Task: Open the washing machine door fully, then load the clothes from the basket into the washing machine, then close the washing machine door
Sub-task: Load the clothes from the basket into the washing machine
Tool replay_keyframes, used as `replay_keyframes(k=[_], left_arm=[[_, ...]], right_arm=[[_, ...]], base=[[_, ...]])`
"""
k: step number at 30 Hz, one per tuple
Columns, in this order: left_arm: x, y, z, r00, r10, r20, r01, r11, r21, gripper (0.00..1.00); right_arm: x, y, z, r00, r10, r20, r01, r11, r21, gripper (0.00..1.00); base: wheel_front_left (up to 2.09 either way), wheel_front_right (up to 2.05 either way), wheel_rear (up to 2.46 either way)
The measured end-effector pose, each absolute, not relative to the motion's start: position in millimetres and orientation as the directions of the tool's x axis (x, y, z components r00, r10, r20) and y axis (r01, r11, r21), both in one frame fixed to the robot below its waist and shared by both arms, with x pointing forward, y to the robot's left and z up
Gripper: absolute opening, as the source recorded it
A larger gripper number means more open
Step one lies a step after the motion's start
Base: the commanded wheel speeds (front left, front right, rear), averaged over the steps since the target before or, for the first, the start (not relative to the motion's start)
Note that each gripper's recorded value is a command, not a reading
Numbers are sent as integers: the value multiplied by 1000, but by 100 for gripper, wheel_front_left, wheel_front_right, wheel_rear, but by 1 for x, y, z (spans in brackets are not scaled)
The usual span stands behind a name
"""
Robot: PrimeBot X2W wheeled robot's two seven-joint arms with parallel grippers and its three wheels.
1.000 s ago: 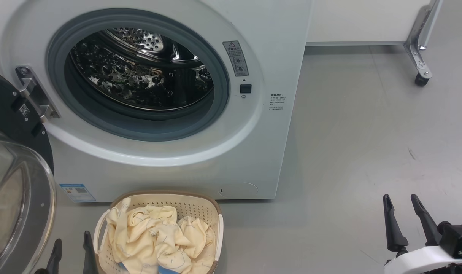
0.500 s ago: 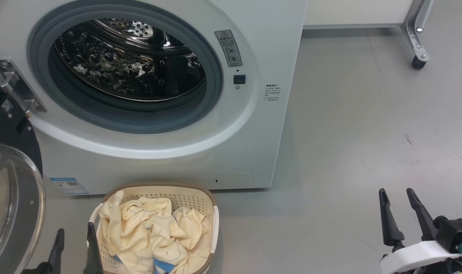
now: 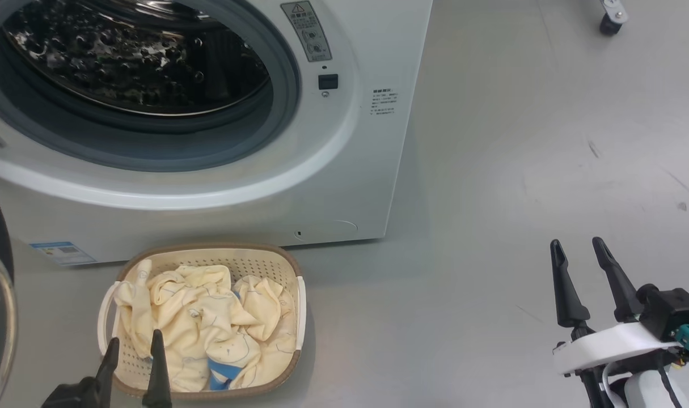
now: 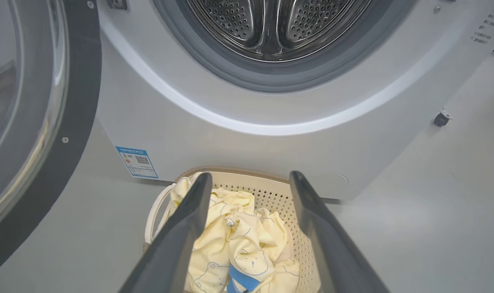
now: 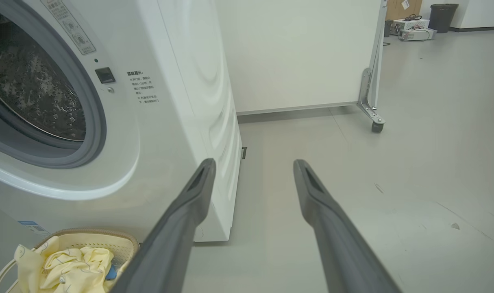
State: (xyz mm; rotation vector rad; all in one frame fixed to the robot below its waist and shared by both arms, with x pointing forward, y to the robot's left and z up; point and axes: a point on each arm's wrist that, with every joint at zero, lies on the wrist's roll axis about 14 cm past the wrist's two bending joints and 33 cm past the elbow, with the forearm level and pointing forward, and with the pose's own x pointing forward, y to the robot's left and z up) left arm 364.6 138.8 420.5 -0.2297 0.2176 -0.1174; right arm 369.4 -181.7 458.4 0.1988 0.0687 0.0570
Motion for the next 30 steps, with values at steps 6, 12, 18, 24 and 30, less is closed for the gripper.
replay_keyframes(k=[6, 12, 18, 24, 30], left_arm=[[388, 123, 401, 946, -189, -265, 118, 958, -261, 100], [409, 111, 376, 911, -230, -343, 135, 951, -278, 100], [425, 107, 343, 859, -246, -449, 118, 949, -294, 100], [439, 101, 309, 799, -257, -545, 91, 946, -312, 100], [443, 104, 272, 724, -243, -645, 47, 951, -305, 100]], right_arm=[[383, -184, 455, 996, 56, -68, -41, 980, 197, 100], [395, -190, 449, 996, 38, -77, -22, 981, 193, 100], [403, -199, 436, 994, 11, -109, 10, 981, 191, 100], [412, -206, 423, 990, -4, -140, 29, 984, 178, 100], [420, -211, 408, 985, -10, -173, 38, 986, 161, 100]], base=[[0, 0, 0], [0, 0, 0], [0, 0, 0], [0, 0, 0], [0, 0, 0]])
